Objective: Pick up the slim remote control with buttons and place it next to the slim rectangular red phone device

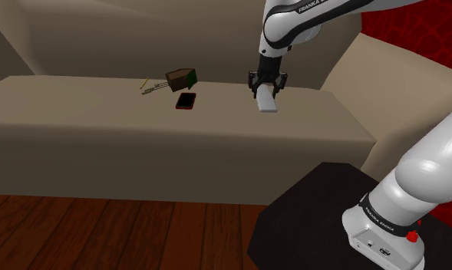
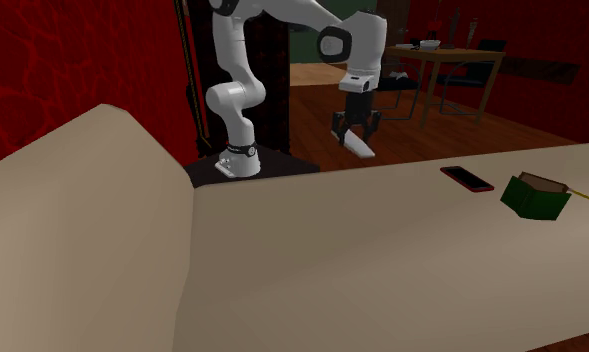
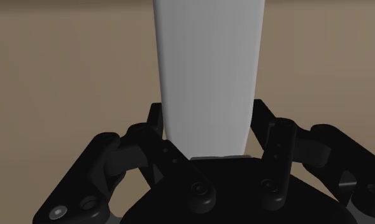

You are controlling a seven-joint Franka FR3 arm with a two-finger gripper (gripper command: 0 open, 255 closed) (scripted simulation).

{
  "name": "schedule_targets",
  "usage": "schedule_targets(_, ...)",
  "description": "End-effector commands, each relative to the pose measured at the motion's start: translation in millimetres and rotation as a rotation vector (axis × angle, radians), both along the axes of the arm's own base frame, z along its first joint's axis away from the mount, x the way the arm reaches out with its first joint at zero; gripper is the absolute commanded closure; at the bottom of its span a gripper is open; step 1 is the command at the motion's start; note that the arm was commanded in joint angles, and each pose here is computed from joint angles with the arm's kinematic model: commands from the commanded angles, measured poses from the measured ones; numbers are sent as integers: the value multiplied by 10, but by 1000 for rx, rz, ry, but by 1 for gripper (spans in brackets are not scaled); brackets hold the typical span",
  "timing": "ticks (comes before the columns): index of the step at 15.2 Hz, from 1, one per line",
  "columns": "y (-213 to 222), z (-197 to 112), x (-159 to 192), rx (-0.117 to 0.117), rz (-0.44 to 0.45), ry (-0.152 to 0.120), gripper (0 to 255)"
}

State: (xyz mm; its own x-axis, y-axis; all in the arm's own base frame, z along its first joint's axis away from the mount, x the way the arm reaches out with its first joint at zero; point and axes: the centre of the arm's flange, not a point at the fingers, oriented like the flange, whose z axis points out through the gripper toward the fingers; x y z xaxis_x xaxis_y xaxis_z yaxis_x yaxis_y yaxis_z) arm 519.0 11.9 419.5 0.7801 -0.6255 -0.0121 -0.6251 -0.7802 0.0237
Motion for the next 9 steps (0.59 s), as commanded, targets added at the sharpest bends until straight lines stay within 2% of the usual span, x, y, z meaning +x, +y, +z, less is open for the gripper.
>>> schedule_targets(1, 253, 9, 125, 1, -1, 0, 255)
schedule_targets(9, 1176, 45, 636, 1, -1, 0, 255)
